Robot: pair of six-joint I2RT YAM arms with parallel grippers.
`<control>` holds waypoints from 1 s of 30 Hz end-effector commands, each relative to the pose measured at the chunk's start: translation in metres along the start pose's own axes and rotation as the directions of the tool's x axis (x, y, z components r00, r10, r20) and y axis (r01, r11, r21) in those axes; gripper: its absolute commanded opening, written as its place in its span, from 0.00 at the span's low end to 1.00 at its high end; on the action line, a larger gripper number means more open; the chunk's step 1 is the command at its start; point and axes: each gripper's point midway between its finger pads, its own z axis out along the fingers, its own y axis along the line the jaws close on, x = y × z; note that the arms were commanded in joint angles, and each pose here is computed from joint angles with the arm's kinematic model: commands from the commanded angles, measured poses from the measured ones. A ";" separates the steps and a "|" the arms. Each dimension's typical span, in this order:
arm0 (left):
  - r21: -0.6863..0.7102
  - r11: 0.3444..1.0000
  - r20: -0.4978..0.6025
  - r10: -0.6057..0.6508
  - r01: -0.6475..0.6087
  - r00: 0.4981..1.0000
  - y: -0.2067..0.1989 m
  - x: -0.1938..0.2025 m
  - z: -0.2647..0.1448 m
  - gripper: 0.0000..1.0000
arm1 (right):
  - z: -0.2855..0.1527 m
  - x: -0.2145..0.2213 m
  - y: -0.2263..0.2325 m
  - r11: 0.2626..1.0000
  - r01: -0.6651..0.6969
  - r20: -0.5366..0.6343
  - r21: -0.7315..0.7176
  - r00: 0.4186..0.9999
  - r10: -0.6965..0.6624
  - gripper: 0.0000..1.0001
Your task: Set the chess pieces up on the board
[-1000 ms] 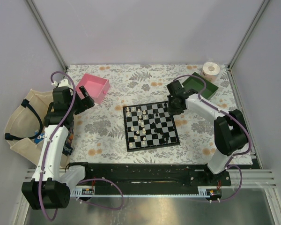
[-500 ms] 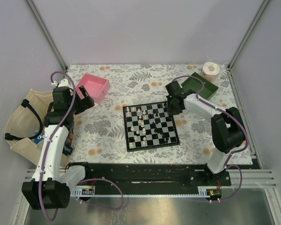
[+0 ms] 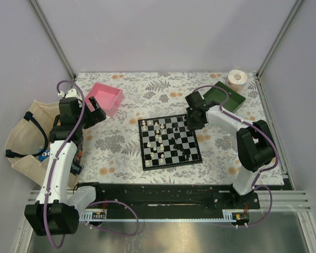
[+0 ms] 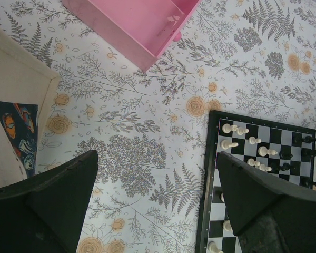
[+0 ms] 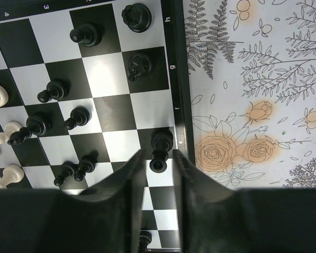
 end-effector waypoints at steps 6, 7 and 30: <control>0.023 1.000 0.035 -0.012 0.011 0.999 -0.005 -0.010 -0.001 0.99 | -0.023 -0.020 0.009 0.999 0.033 0.068 -0.029 0.997 -0.031 0.45; 0.024 1.000 0.036 -0.013 0.012 0.999 -0.005 -0.011 -0.001 0.99 | -0.028 -0.023 0.010 0.999 0.036 0.076 -0.036 0.997 -0.034 0.46; 0.029 1.000 0.032 -0.013 0.012 0.999 -0.006 -0.011 0.000 0.99 | -0.054 0.040 0.096 0.959 0.180 0.020 -0.219 0.983 -0.180 0.52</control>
